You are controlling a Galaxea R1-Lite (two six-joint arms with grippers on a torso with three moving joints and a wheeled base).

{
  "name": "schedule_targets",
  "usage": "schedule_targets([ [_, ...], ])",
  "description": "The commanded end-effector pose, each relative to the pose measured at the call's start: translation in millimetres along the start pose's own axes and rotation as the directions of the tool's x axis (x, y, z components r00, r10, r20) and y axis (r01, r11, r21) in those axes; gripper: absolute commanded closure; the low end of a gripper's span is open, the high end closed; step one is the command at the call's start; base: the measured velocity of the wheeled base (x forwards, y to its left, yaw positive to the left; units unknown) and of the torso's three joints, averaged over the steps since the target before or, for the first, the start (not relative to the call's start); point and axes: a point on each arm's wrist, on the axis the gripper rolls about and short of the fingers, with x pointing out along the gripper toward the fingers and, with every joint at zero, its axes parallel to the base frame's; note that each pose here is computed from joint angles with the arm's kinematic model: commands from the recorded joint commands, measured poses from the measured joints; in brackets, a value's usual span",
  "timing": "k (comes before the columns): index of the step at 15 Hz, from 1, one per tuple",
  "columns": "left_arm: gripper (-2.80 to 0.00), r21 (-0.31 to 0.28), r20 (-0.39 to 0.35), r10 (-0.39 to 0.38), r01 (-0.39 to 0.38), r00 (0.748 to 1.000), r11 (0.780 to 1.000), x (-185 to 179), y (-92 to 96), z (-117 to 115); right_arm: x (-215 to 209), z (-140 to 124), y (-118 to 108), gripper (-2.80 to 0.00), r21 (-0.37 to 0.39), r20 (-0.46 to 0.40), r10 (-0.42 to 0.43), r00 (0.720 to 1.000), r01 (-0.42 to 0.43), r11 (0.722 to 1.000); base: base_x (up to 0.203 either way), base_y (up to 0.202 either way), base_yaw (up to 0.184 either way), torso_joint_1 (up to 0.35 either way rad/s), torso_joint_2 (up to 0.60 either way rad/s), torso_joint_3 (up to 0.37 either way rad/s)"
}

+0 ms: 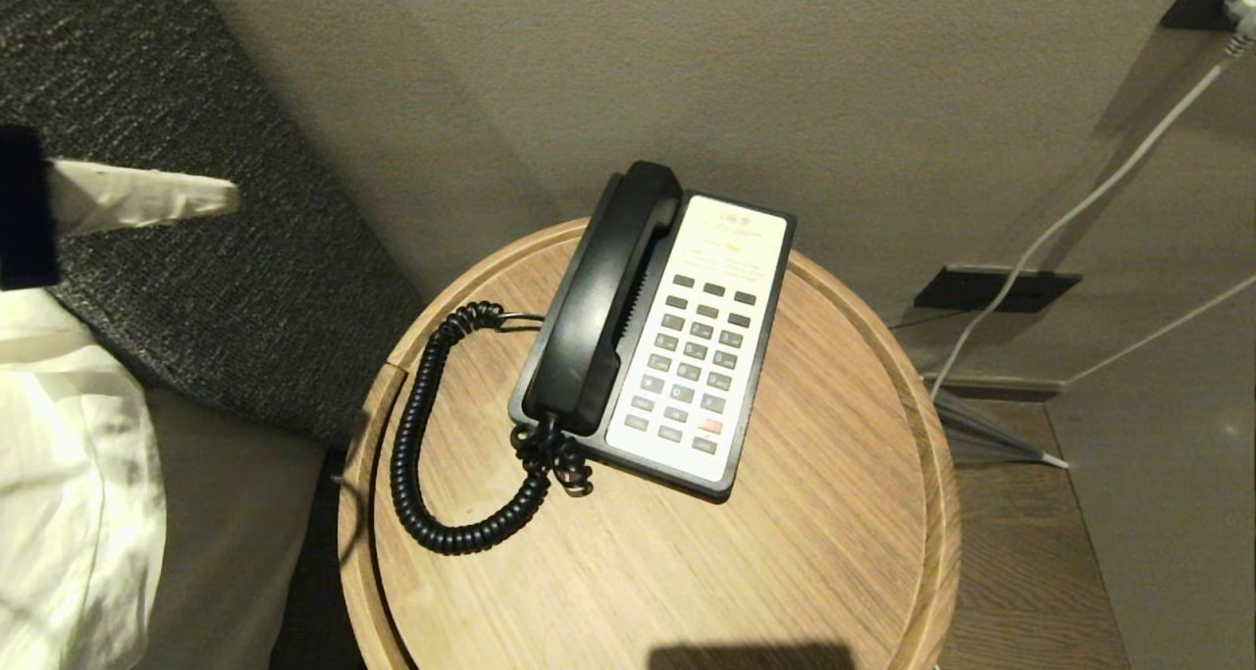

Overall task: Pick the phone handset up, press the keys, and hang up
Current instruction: Pick up the desk phone handset

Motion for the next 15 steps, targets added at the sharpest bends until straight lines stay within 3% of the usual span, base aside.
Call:
schedule_targets([
  [1,0.00,-0.020,-0.163,-0.144,0.143,0.976,0.990,49,-22.9,6,1,-6,0,0.00,0.001,-0.021,-0.001,1.000,0.001,1.000,0.000,0.000,0.000,0.000,0.00,0.000],
  [3,0.00,-0.005,-0.230,-0.183,0.187,0.956,0.982,56,-44.2,2,1,-6,0,0.00,-0.001,-0.021,-0.001,1.000,0.001,1.000,0.000,0.000,0.000,0.000,0.00,0.000],
  [4,-2.77,0.008,-0.251,-0.187,0.195,0.950,0.981,59,-51.7,1,1,-6,0,0.00,0.001,-0.021,-0.001,1.000,0.001,1.000,0.000,0.000,0.000,0.000,0.00,0.000],
  [6,-2.80,0.019,-0.291,-0.198,0.213,0.936,0.977,65,-59.7,-2,1,-6,0,0.00,0.001,-0.021,-0.001,1.000,0.001,1.000,0.000,0.000,0.000,0.000,0.00,0.000],
  [9,-2.80,0.079,-0.296,-0.146,0.177,0.944,0.981,75,-74.2,-1,1,-6,0,0.00,0.001,-0.021,-0.001,1.000,0.001,1.000,0.000,0.000,0.000,0.000,0.00,0.000],
  [15,-2.80,0.194,-0.316,-0.100,0.167,0.943,0.967,99,-92.4,0,1,-6,0,0.00,0.001,-0.021,-0.001,1.000,0.001,1.000,0.000,0.000,0.000,0.000,0.00,0.000],
])
